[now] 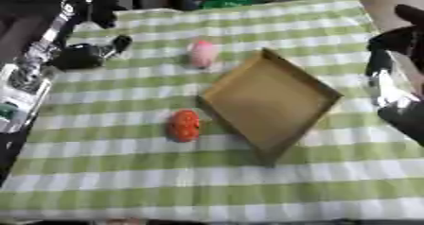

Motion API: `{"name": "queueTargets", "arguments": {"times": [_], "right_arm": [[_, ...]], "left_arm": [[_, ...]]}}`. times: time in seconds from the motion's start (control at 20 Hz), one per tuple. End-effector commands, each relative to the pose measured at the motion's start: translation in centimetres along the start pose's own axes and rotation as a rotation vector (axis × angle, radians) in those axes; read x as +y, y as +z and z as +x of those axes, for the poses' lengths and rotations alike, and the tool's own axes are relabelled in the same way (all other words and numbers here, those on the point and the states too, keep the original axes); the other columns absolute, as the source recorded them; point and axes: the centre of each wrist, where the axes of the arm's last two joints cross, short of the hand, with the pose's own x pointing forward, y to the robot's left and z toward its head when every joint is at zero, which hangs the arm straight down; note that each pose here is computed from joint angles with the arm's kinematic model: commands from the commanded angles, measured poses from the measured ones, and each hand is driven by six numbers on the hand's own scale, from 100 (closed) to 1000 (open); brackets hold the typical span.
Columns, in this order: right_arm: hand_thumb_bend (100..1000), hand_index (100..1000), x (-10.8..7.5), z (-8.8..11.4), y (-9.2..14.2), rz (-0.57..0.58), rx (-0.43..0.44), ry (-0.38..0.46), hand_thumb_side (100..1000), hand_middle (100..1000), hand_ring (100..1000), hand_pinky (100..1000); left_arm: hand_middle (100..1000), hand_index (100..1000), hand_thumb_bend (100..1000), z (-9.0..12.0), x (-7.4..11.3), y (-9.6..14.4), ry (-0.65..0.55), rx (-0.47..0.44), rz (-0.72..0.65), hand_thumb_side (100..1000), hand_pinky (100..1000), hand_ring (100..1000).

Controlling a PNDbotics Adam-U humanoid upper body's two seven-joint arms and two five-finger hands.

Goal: Pick up objects on the table and place them in the box.

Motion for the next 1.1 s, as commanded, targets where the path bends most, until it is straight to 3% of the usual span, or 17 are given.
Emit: {"name": "queueTargets", "arguments": {"times": [0.05, 0.6, 1.1], "right_arm": [[100, 937, -0.4, 0.3, -0.3, 0.008, -0.017, 0.014, 448, 635, 692, 823], [100, 937, -0.3, 0.3, -0.2, 0.022, -0.016, 0.011, 450, 635, 692, 823], [100, 936, -0.2, 0.2, -0.2, 0.028, -0.016, 0.012, 450, 635, 692, 823]], "left_arm": [[565, 798, 486, 0.3, 1.2, -0.7, -0.108, -0.063, -0.117, 404, 645, 593], [571, 793, 465, 1.1, -1.0, -4.3, -0.18, -0.243, -0.478, 378, 654, 593], [572, 793, 454, 1.8, -2.6, -6.5, -0.223, -0.3, -0.714, 282, 667, 591]]}}
